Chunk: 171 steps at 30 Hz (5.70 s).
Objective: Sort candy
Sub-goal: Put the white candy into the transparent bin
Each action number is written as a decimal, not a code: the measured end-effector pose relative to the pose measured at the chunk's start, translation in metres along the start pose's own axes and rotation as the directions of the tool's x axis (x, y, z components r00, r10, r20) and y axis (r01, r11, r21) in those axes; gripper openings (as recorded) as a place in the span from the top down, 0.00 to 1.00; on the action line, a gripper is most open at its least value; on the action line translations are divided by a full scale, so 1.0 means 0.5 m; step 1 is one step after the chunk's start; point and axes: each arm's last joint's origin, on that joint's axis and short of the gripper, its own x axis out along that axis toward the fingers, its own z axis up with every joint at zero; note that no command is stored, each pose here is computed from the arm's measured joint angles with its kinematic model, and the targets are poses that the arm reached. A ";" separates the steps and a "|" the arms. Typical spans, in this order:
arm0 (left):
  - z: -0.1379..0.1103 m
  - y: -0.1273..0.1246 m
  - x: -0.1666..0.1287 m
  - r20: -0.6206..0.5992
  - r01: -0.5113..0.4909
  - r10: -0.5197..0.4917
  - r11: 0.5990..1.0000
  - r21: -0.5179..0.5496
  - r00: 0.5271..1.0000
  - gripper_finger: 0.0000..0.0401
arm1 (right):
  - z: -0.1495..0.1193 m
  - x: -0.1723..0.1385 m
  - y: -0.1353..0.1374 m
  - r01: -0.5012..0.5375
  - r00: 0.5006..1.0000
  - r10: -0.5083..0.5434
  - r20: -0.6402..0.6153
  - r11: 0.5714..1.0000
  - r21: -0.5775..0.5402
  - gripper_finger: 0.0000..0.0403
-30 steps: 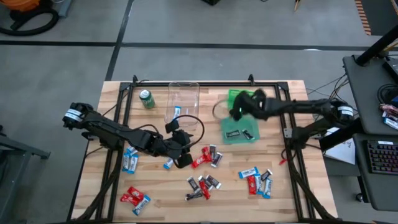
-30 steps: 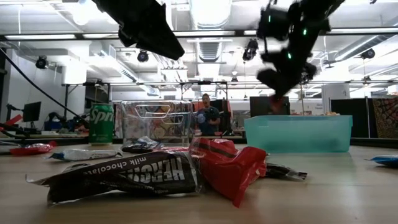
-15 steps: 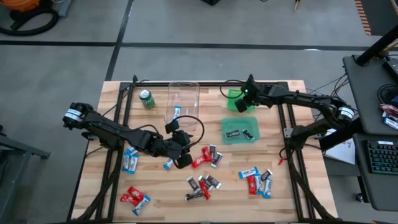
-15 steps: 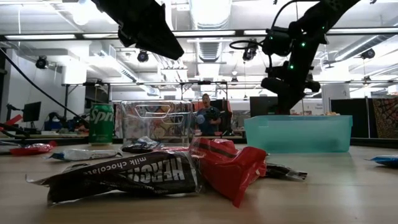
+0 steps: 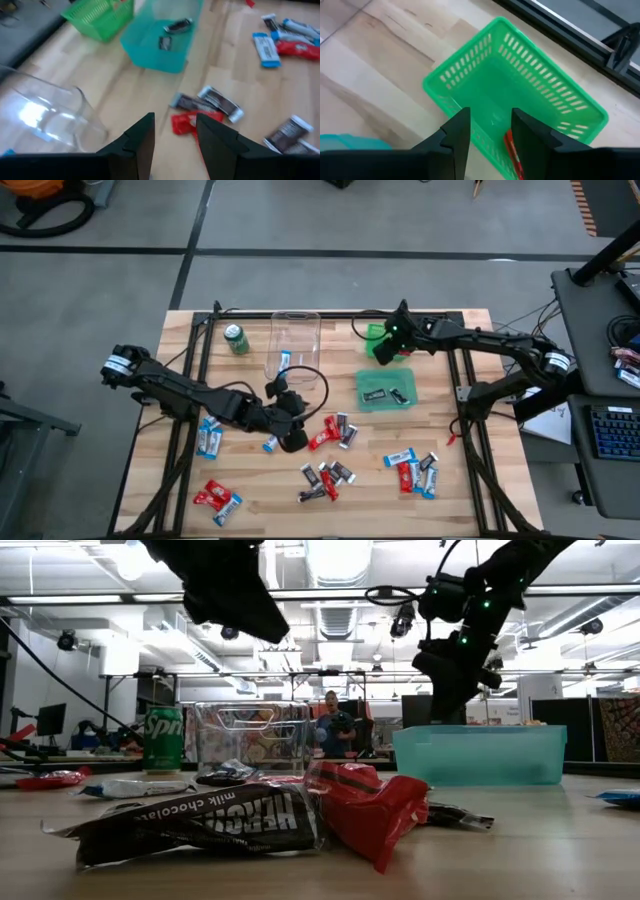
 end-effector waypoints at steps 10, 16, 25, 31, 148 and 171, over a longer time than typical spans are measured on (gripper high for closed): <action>-0.050 -0.015 -0.021 -0.232 0.052 -0.081 0.990 -0.130 0.969 0.68 | -0.005 -0.035 0.018 -0.091 0.995 0.092 0.024 0.995 -0.038 0.68; -0.084 -0.030 -0.042 -0.322 -0.009 -0.075 0.967 -0.253 0.944 0.68 | -0.013 -0.075 0.049 -0.251 0.966 0.254 0.046 0.966 -0.060 0.67; -0.147 -0.054 -0.057 -0.358 -0.040 0.017 0.997 -0.059 0.933 0.52 | -0.030 -0.137 0.090 -0.348 0.923 0.368 0.113 0.923 -0.163 0.68; -0.204 -0.052 -0.033 -0.383 -0.136 0.112 0.990 -0.036 0.917 0.45 | -0.039 -0.150 0.102 -0.337 0.921 0.366 0.131 0.921 -0.197 0.67; -0.025 -0.060 -0.070 0.022 0.033 -0.035 0.998 0.055 0.999 0.72 | -0.388 -0.173 0.344 -0.614 0.754 0.238 -0.612 0.586 -0.529 0.68; -0.021 -0.059 -0.069 0.047 0.008 -0.012 0.997 0.076 0.999 0.72 | -0.431 -0.096 0.382 -0.463 0.845 0.110 -0.523 0.640 -0.614 0.76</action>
